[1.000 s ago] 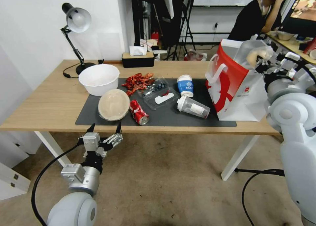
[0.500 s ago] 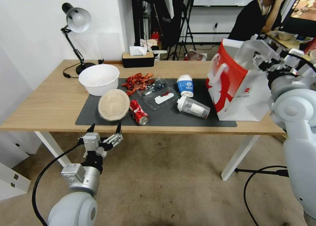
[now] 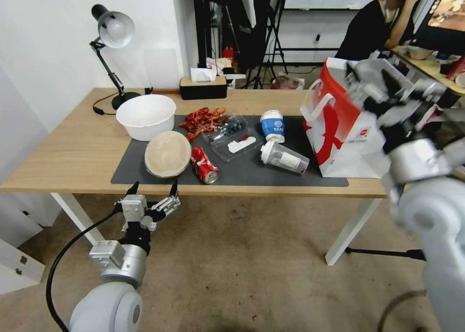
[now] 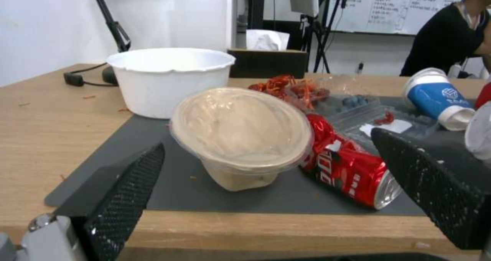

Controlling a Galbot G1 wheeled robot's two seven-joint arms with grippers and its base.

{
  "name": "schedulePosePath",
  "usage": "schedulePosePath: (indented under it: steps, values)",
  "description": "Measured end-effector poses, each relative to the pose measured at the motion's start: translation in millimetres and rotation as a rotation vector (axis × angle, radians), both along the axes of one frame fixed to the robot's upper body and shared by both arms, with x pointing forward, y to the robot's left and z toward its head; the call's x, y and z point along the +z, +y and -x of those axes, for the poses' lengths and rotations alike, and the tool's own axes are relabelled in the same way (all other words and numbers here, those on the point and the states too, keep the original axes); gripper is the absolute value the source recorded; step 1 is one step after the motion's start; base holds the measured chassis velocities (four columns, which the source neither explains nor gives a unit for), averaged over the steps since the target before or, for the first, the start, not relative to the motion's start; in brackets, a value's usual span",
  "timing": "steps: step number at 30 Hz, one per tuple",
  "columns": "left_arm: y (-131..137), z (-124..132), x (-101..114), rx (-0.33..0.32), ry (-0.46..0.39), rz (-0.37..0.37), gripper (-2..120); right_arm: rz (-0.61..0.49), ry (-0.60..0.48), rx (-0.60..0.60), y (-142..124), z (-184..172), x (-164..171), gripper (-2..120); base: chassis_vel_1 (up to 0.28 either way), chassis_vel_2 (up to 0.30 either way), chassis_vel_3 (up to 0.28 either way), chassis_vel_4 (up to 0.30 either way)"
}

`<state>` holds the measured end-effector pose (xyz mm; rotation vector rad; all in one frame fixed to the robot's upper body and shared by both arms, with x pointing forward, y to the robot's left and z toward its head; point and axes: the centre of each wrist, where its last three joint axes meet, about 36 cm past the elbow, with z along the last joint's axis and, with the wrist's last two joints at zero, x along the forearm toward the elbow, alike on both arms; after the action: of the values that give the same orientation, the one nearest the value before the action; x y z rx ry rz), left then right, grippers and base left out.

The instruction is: Pick up the trash from the table and place it into the takeout bag.

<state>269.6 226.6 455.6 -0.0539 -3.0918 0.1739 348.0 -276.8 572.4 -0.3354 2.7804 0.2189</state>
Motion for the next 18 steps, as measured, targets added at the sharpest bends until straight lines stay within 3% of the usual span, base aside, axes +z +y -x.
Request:
schedulePosePath:
  steps: [4,6,18]
  values:
    - [0.8,-0.6,-2.3,0.0,0.0,-0.002,100,0.104,0.073,-0.074,12.9,27.3,-39.7,100,0.0,0.0,0.0,0.0]
    - [0.9,-0.8,-2.6,0.0,0.0,-0.002,100,0.111,0.085,-0.081,14.7,31.2,-44.7,100,0.0,0.0,0.0,0.0]
    - [4.3,-3.1,-6.8,0.005,-0.002,-0.008,100,0.15,0.222,-0.212,40.3,81.5,-147.3,100,0.0,0.0,0.0,0.0]
